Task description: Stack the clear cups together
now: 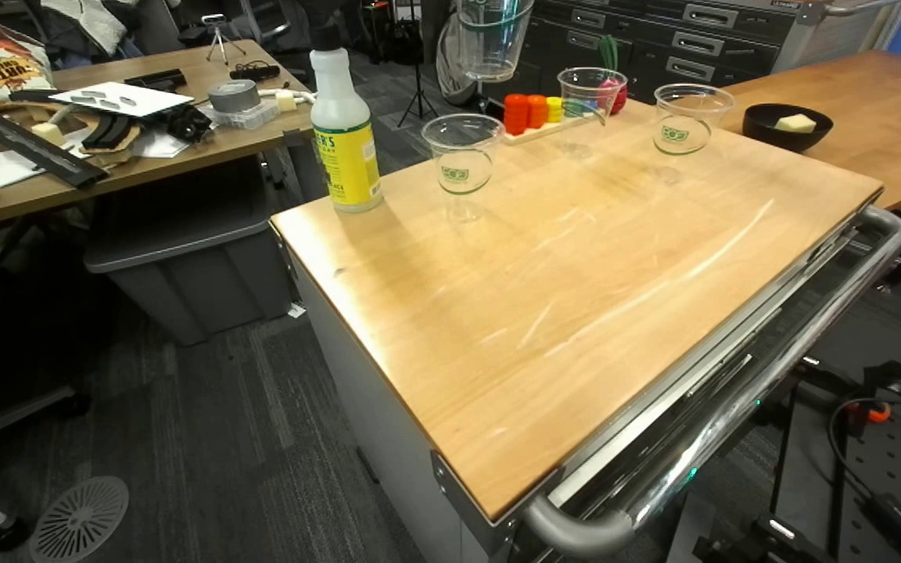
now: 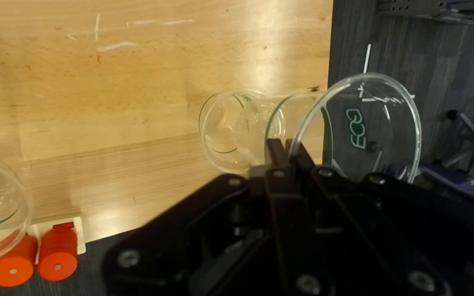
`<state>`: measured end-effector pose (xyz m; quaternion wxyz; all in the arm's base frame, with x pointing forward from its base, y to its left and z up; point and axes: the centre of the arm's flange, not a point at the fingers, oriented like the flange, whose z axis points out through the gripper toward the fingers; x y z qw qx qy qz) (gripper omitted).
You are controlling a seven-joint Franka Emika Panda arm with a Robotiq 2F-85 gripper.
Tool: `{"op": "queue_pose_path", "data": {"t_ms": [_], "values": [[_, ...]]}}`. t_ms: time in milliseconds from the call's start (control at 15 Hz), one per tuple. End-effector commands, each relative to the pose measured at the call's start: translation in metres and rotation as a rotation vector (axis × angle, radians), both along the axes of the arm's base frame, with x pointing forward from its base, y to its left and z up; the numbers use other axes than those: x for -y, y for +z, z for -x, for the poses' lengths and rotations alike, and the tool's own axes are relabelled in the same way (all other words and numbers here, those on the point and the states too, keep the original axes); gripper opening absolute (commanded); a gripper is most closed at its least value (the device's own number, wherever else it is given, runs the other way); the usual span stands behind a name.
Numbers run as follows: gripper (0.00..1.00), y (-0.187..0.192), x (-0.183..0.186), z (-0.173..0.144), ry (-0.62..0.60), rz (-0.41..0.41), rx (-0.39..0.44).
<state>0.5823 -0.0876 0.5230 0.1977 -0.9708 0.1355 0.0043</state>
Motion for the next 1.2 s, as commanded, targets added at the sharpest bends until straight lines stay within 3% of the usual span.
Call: {"op": "queue_pose_path", "data": {"t_ms": [0, 667, 1133], "values": [[0.01, -0.004, 0.011, -0.040, -0.001, 0.019, -0.035], [0.01, -0.068, 0.035, -0.066, -0.007, -0.056, -0.089], [0.01, -0.084, 0.018, -0.062, 0.032, -0.113, -0.098]]}}
